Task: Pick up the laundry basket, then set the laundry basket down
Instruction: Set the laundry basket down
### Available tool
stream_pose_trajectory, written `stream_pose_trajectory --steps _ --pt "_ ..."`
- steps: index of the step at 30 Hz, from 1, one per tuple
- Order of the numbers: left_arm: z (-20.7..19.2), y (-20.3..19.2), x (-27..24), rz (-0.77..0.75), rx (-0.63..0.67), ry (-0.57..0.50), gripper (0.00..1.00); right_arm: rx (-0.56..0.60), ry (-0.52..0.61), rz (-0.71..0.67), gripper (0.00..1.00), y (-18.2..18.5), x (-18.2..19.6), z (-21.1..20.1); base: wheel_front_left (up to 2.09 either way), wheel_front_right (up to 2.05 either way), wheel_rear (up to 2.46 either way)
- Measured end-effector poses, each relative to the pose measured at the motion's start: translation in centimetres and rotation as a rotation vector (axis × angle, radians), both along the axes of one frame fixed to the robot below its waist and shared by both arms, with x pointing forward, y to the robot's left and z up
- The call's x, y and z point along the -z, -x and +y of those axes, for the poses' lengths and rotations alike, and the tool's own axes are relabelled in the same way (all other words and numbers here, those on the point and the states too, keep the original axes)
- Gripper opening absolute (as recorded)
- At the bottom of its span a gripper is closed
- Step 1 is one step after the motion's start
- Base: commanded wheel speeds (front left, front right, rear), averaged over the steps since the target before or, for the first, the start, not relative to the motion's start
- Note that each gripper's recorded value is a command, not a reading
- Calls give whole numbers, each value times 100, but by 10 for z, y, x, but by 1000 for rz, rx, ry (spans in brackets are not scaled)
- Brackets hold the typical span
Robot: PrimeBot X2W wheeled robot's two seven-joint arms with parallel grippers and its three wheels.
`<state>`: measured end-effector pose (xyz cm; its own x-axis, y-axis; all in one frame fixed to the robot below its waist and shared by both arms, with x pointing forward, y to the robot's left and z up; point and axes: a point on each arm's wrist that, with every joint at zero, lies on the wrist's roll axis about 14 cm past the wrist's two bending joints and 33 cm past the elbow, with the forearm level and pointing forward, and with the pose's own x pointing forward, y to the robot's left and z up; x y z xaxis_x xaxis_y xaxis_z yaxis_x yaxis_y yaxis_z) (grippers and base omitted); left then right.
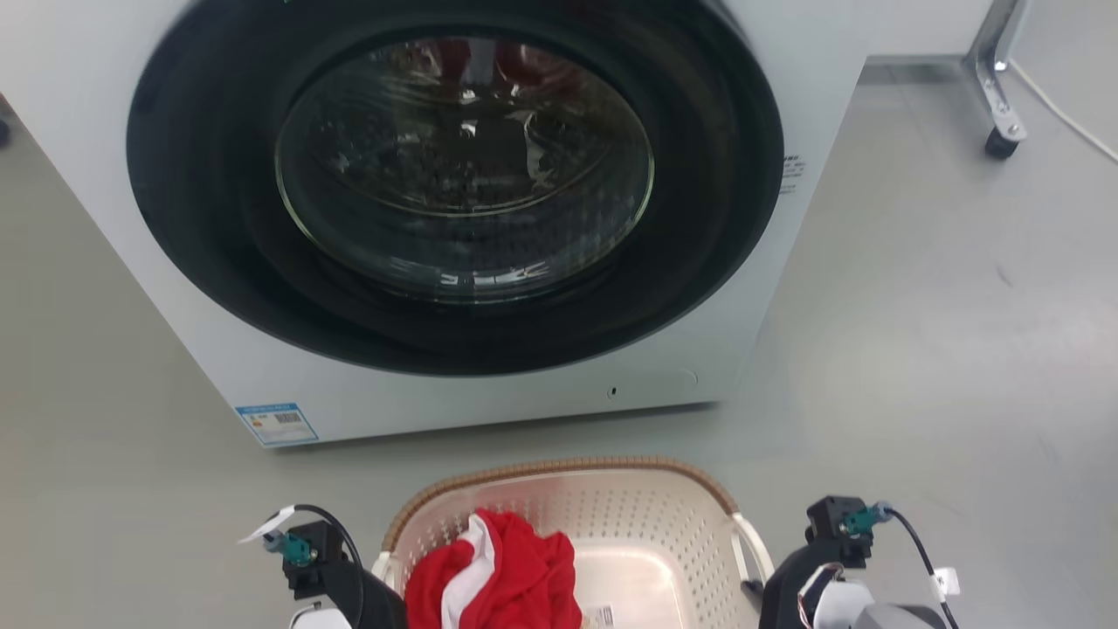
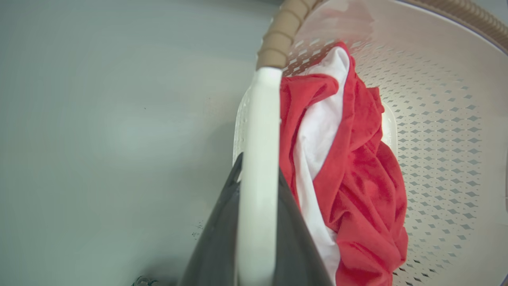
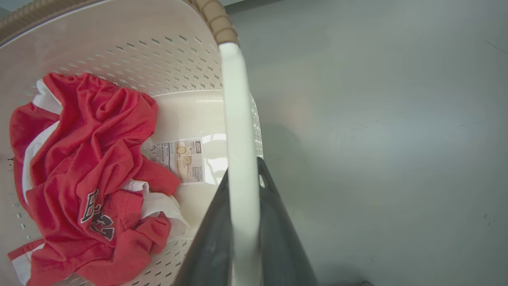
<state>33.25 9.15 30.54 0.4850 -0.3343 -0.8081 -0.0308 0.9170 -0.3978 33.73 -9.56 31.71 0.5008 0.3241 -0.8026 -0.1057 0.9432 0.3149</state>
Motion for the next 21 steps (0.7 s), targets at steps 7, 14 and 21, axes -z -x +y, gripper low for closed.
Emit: stream_pose_trajectory --steps 7,14,21 --pt "2 -16 9 -12 -18 -4 0 10 -8 -30 0 -19 6 2 0 0 0" --pt "1 -34 22 -35 -2 -26 0 -1 7 -54 0 -37 21 0 0 0 0" --pt "6 -54 41 -51 -24 -33 0 -16 13 -76 0 -60 39 3 0 0 0"
